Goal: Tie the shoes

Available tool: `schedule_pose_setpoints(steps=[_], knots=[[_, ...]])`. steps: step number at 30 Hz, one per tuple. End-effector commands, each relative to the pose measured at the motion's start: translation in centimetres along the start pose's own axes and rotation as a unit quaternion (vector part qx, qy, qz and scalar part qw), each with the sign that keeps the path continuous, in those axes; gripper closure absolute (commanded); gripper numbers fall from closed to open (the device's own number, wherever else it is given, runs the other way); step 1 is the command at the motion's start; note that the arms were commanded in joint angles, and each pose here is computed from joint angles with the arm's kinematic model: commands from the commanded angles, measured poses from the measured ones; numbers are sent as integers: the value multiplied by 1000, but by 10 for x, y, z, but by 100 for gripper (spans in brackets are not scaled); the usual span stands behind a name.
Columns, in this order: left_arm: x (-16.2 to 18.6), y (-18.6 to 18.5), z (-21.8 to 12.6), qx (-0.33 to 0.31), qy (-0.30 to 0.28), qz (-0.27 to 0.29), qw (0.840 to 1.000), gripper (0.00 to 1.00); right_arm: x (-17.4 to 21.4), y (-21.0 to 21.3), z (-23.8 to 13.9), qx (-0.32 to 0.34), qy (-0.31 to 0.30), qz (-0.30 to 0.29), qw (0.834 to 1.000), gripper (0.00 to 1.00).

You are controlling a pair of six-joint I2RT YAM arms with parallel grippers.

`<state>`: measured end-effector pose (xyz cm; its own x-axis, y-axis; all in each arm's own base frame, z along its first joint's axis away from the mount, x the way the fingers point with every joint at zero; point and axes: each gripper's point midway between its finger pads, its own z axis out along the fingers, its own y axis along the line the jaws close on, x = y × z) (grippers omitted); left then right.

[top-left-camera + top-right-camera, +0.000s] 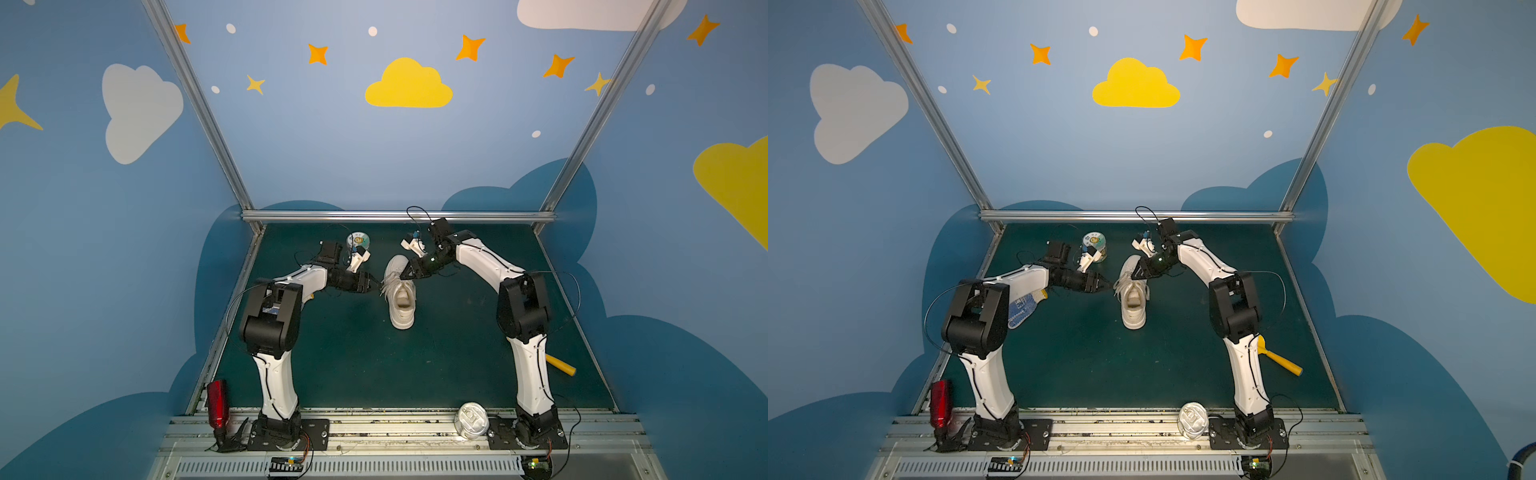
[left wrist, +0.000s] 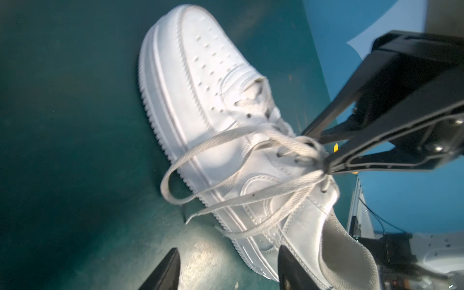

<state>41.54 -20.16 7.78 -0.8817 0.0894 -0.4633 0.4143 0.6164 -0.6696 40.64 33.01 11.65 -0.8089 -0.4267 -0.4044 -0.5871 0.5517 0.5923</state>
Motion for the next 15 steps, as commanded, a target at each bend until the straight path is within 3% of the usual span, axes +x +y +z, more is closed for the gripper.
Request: schedule_pose_setpoints(steps=[1,5,10,15], knots=[[-18,-10,-14,4,-47,2,999,37,5,8,-13,9,9,4,1000,70],[-10,-20,-10,23,-43,1,999,41,2,16,-20,3,1,-1,1000,70],[-3,-28,3,82,-40,-47,995,45,-3,27,-28,-8,-9,-11,1000,70],[5,-32,11,86,-49,-23,995,47,-5,33,-35,-12,-14,-18,1000,69]])
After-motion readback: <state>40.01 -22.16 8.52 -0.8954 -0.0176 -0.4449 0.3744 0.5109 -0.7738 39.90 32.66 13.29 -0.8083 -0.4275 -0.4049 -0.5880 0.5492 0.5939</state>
